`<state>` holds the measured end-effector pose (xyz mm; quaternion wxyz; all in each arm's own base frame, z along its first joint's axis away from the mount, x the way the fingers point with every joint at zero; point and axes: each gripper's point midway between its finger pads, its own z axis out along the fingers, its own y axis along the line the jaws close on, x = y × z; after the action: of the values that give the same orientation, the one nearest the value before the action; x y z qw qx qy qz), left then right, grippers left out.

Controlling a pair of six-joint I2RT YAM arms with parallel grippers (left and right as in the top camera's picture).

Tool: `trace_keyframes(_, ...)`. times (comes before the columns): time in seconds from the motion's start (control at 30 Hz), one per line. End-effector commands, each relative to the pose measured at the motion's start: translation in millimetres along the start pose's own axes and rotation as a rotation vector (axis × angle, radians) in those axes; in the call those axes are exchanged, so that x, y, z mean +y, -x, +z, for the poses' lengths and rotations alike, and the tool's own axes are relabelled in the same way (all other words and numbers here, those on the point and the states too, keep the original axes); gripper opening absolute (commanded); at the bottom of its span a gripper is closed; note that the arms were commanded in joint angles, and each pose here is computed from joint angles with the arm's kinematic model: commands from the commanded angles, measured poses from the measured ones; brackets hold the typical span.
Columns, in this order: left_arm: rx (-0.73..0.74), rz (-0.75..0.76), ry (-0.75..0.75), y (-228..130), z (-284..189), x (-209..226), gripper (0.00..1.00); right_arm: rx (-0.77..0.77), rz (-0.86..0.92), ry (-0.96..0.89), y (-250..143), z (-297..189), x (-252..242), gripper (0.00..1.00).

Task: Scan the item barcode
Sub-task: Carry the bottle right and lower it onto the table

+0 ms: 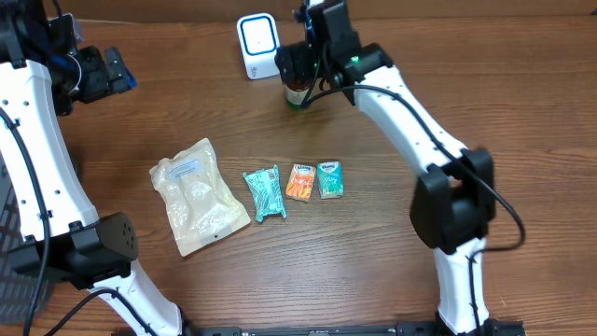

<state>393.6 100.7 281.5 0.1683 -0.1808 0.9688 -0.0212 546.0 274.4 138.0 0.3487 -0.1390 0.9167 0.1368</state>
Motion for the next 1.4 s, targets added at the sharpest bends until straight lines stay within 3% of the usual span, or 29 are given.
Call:
trace_keyframes(0.0,0.003,0.018,0.003,-0.4,0.7,0.4,0.99,0.059,0.001,-0.030,-26.5,33.4,-11.7,1.00)
trace_keyframes(0.3,0.003,0.018,0.003,-0.4,0.7,0.3,0.99,0.066,0.002,-0.037,-36.8,52.7,-15.4,0.98)
trace_keyframes(0.37,0.003,0.018,0.003,-0.4,0.7,0.4,1.00,0.059,0.002,-0.036,-35.0,52.8,-15.4,0.90)
trace_keyframes(0.5,0.003,0.018,0.003,-0.3,0.7,0.4,0.99,0.058,0.001,-0.035,-34.7,52.8,-15.0,0.59)
trace_keyframes(0.53,0.003,0.018,0.003,-0.4,0.7,0.3,1.00,0.057,0.001,-0.035,-34.5,52.6,-15.0,0.56)
trace_keyframes(0.8,0.003,0.018,0.003,-0.4,0.7,0.3,1.00,0.046,0.002,-0.035,-20.5,26.7,-11.7,0.51)
trace_keyframes(1.07,0.003,0.018,0.003,-0.4,0.7,0.4,0.99,0.033,0.057,-0.172,9.4,-77.6,-43.0,0.49)
trace_keyframes(1.17,0.003,0.018,0.003,-0.4,0.7,0.3,1.00,0.109,0.147,-0.285,-8.4,-113.7,-74.0,0.49)
trace_keyframes(1.37,0.003,0.018,0.003,-0.4,0.7,0.4,0.99,0.378,0.379,-0.525,-85.3,-152.2,-156.4,0.45)
